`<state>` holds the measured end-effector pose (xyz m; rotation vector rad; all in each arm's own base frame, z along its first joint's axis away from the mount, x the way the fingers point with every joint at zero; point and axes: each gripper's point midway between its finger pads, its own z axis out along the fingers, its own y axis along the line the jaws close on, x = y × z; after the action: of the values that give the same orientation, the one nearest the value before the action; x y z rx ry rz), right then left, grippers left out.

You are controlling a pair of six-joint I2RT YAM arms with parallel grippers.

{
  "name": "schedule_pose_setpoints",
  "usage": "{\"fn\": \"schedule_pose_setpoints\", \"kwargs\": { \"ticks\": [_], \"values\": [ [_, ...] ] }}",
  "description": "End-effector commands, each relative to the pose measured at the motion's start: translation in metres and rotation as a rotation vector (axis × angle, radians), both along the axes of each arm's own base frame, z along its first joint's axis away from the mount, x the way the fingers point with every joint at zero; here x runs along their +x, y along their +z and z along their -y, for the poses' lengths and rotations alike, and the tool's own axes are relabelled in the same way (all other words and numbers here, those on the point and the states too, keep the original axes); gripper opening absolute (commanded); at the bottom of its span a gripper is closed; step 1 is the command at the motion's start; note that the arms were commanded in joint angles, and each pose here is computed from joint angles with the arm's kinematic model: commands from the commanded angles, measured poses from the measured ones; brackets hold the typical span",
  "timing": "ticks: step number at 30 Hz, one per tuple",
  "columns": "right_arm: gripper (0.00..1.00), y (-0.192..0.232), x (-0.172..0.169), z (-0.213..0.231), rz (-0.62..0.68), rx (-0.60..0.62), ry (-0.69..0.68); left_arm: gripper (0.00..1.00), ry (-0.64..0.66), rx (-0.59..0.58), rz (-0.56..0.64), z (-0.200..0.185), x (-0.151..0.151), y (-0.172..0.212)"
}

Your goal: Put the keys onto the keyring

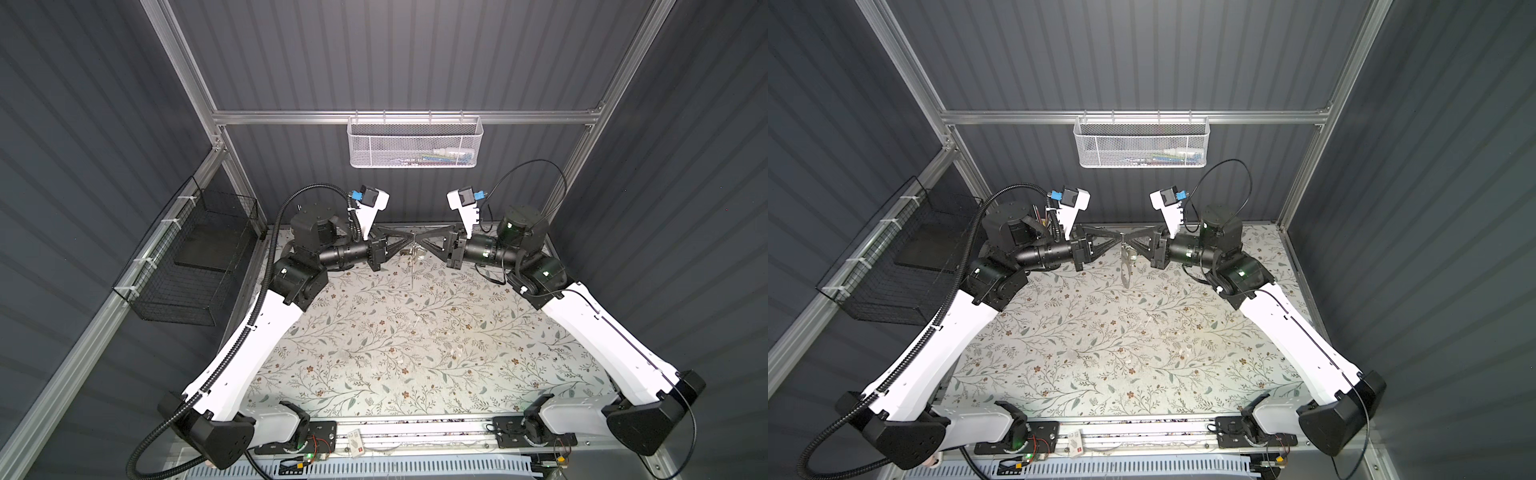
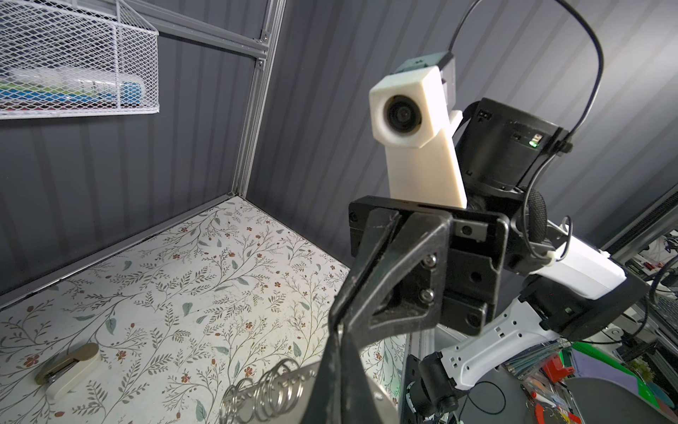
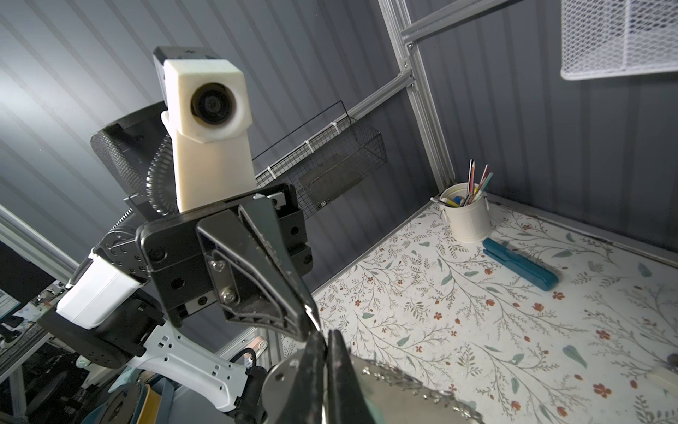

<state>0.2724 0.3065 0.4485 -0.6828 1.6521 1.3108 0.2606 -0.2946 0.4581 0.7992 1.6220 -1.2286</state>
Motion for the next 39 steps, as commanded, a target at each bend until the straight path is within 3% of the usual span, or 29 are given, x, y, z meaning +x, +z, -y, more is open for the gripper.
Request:
{"fn": "schedule_pose_setpoints", "kwargs": {
  "ticks": [1, 5, 8, 9, 16, 27, 39],
  "values": [
    [0.04, 0.013, -0.005, 0.000, 0.032, 0.018, 0.011, 0.00, -0.024, -0.025, 0.027, -0.003, -0.010, 0.010],
    [0.04, 0.012, -0.004, 0.002, 0.038, 0.011, -0.007, 0.01, -0.016, -0.021, 0.021, -0.003, -0.008, 0.008],
    [0.04, 0.008, -0.001, 0.006, 0.042, -0.016, -0.037, 0.26, 0.012, -0.006, 0.019, -0.005, -0.006, 0.006],
    [0.04, 0.005, -0.001, 0.007, 0.045, -0.032, -0.044, 0.27, 0.023, 0.005, 0.020, -0.007, -0.005, 0.005],
    [0.04, -0.017, -0.002, 0.018, 0.082, -0.238, -0.060, 0.26, 0.032, 0.116, 0.029, -0.013, -0.008, -0.009],
    [0.05, -0.057, -0.014, 0.023, 0.082, -0.584, 0.059, 0.23, -0.064, 0.264, 0.011, -0.008, -0.012, -0.035],
    [0.05, -0.059, -0.017, 0.013, 0.108, -0.604, 0.094, 0.18, -0.128, 0.285, -0.047, -0.001, -0.014, -0.053]
  ]
}}
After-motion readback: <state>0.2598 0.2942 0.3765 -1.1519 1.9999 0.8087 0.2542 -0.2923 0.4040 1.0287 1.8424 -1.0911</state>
